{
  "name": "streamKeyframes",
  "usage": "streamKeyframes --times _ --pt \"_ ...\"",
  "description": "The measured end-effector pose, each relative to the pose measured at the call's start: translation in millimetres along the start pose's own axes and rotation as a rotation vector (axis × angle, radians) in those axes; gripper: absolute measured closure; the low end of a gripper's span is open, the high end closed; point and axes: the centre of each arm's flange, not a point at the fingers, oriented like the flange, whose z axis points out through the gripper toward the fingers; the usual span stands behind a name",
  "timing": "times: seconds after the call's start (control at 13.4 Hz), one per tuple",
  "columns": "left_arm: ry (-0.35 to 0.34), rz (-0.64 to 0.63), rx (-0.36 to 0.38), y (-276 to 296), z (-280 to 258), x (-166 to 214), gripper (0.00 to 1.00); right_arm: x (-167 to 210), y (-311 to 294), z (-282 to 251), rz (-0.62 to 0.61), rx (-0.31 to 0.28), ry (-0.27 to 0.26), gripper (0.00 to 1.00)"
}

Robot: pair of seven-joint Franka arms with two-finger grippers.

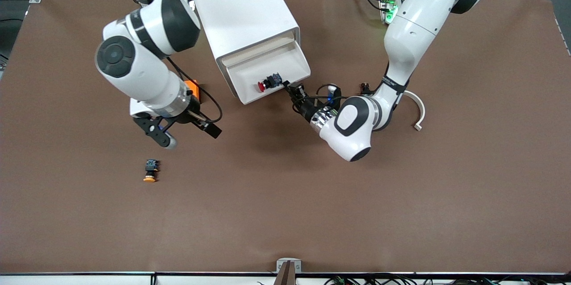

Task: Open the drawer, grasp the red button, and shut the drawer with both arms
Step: 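Release the drawer with the left gripper while the right gripper reaches inside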

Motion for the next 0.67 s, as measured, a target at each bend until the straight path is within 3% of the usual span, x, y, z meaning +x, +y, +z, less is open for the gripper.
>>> streamKeyframes --times 0.3,0.45,0.67 --pt "-0.042 0.067 -0.009 4.2 -30.0 5.5 0.82 -60.0 -25.2 25.5 0.054 -0.017 -0.011 0.00" --pt "-0.050 0.083 0.001 0.1 -46.1 8.2 0.66 -88.8 -32.0 39.1 0.066 -0.038 -0.019 0.00" --pt "-0.083 0.092 -0.010 -1.9 -83.3 16.4 0.31 -132.0 -32.9 63.3 0.097 -0.080 -0.027 0.00"
